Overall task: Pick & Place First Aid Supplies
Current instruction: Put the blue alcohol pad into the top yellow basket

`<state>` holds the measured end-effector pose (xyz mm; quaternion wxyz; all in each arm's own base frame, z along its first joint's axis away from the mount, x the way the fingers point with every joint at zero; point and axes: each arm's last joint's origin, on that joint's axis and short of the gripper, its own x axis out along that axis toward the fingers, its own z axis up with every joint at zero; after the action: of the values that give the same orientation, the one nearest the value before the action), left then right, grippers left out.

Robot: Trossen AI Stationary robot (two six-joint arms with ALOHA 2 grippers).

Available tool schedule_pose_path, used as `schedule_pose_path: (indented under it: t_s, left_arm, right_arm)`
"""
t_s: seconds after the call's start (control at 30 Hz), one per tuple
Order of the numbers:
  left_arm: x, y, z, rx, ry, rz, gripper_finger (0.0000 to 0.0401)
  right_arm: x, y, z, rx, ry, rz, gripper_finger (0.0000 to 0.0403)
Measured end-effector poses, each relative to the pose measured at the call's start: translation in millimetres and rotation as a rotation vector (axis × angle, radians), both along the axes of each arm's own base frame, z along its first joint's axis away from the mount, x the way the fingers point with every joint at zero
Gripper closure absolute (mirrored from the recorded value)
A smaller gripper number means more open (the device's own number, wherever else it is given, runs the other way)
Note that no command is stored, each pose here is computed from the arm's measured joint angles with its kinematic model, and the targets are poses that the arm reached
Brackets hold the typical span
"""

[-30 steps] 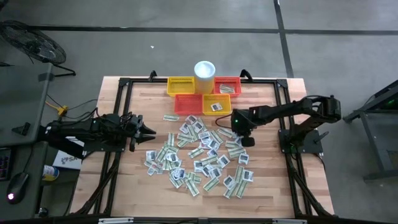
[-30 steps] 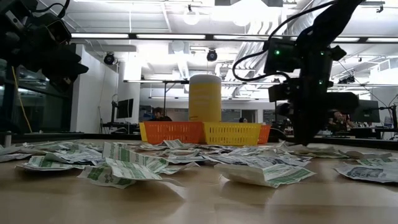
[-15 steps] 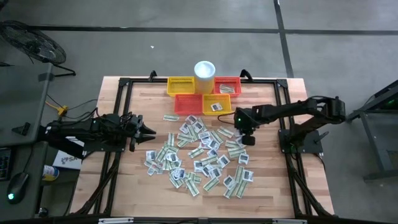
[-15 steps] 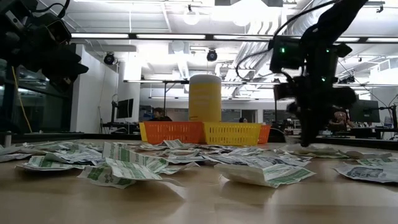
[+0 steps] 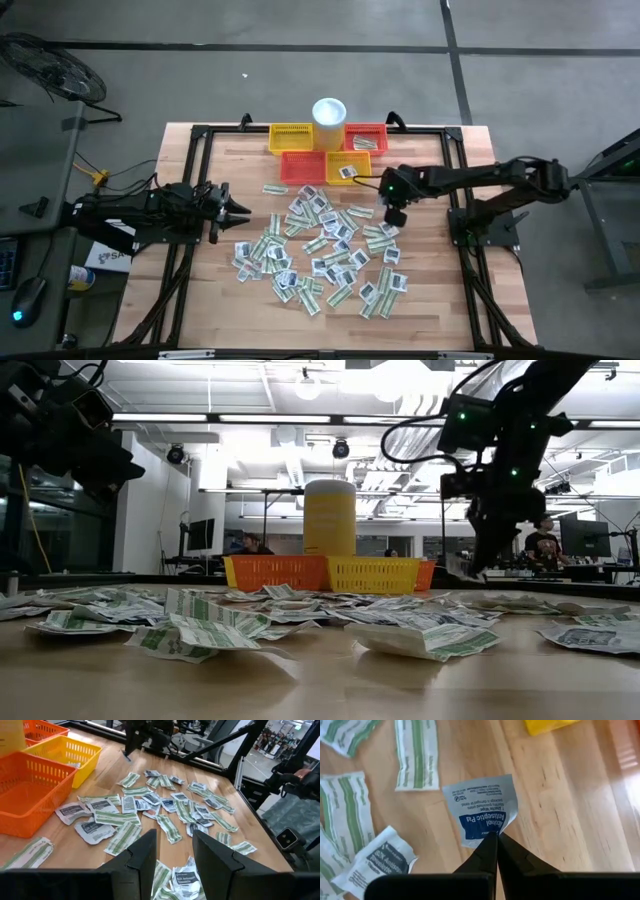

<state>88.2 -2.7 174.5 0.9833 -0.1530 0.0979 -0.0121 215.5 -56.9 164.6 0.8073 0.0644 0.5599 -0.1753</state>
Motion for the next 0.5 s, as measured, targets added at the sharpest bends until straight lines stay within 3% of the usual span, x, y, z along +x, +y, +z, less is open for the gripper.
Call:
schedule_pose_path:
  t_s: [0.37,0.5]
  left_arm:
    - [1,6,7,-0.008,-0.071,0.22,0.0274]
    - [1,7,7,-0.005,-0.074,0.246,0.0274]
  right_arm:
    - [11,-4,20,-0.039,-0.072,-0.071,0.0403]
    - [19,-6,34,-0.058,-0.119,-0.094,0.0403]
